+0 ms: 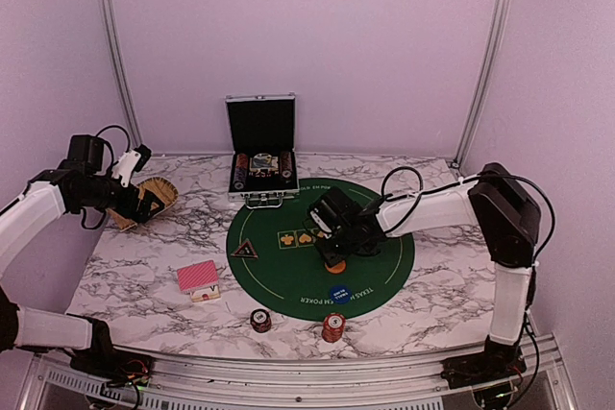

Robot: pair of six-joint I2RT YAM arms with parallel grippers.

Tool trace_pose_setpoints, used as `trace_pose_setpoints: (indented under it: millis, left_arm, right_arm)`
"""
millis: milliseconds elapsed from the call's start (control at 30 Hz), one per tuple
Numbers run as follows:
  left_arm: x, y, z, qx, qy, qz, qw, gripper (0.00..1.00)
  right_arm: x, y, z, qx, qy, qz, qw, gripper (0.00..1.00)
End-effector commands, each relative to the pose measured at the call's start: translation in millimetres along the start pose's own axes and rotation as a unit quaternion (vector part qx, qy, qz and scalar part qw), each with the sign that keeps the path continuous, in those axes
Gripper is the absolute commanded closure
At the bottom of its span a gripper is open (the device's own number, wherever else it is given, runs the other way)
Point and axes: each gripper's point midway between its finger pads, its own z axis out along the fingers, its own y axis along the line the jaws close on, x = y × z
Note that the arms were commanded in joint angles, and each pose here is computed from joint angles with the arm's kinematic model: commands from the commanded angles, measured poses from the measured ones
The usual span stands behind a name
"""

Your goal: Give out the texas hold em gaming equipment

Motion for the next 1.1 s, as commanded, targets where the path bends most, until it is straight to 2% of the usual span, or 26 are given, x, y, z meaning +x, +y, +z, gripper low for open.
trace_pose_setpoints:
  millis: [0, 100, 333, 533, 667, 900, 1067]
  left_arm:
    - [-5.9, 2.6, -10.0, -0.009, -0.006, 0.008, 1.0, 0.01]
    - [-5.6, 2.3, -9.8, -0.009, -0.004, 0.011, 1.0, 0.01]
    - [-5.9, -0.4, -8.5, 0.0, -0.004, 0.013, 1.0, 0.01]
    - [-8.5, -2.8, -8.9, 0.009, -0.008, 0.013, 1.0, 0.01]
    - [-10.1, -1.9, -10.3, 0.006, -0.01, 0.013, 1.0, 0.01]
    - [-6.8, -1.0, -11.8, 0.0, -0.006, 0.014, 1.0, 0.01]
    - [-7.7, -0.5, -12.6, -0.002, -0.006, 0.015, 1.0, 0.01]
  right_arm:
    - [-7.0, -28.8, 13.0, 0.035, 0.009, 0.004, 0.999, 0.43]
    - [-14.2, -23.0, -0.9, 0.014, -0.002, 0.017, 1.0, 0.31]
    - [10.9, 8.0, -31.3, -0.028, 0.0, 0.037, 0.999, 0.22]
    - [42.9, 28.3, -30.3, -0.042, 0.025, 0.055, 0.997, 0.17]
    - [54.1, 28.8, -25.4, -0.04, 0.034, 0.071, 0.996, 0.19]
    - [53.5, 26.2, -18.3, -0.025, 0.034, 0.079, 0.996, 0.4]
    - [52.3, 24.3, -16.1, -0.016, 0.034, 0.08, 0.996, 0.44]
